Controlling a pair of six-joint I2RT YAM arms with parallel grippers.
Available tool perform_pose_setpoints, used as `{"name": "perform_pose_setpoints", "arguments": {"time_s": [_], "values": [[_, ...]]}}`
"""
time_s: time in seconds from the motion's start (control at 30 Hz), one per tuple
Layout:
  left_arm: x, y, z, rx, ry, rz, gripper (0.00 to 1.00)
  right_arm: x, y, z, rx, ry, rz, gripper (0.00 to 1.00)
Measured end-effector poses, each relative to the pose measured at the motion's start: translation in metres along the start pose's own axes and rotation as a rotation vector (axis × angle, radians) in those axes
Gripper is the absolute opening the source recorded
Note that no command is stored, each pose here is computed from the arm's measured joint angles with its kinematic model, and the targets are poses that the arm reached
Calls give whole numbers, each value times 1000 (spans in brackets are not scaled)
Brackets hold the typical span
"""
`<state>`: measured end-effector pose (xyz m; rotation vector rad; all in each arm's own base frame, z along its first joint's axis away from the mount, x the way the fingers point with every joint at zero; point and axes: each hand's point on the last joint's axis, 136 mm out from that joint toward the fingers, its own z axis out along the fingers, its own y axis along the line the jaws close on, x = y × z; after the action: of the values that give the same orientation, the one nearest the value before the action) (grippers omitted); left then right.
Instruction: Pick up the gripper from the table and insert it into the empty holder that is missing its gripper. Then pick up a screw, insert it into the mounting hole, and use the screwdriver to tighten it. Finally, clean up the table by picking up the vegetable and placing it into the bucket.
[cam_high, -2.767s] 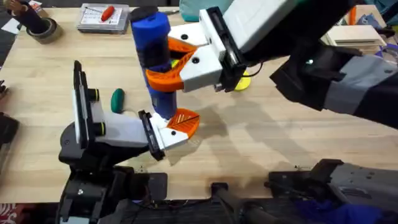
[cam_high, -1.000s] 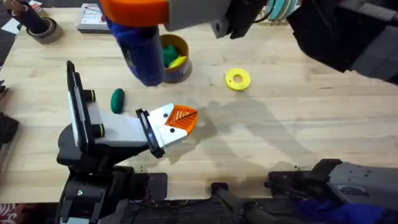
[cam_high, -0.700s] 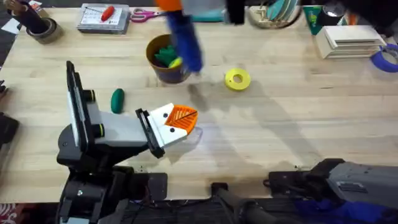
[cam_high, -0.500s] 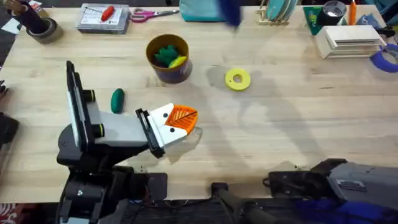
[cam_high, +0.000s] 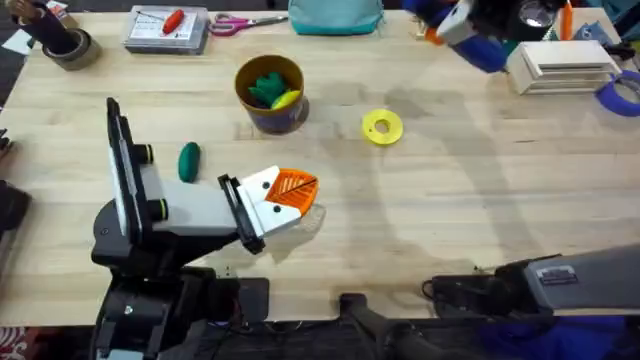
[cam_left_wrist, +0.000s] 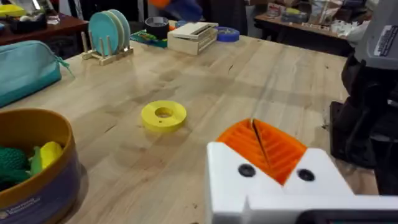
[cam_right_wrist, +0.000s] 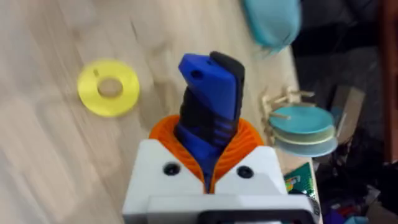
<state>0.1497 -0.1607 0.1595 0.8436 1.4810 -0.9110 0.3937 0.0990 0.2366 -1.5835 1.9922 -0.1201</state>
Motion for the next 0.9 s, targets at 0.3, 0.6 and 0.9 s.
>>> {"name": "perform_pose_setpoints", "arguments": {"time_s": [0.3, 0.6, 0.9], "values": [[0, 0, 0, 0, 0, 0, 14, 88, 33, 101, -197, 272, -195, 25], [0, 0, 0, 0, 0, 0, 14, 128, 66, 141, -297, 371, -244, 140], [0, 0, 0, 0, 0, 0, 14, 113, 22, 128, -71, 368, -124, 994]]}}
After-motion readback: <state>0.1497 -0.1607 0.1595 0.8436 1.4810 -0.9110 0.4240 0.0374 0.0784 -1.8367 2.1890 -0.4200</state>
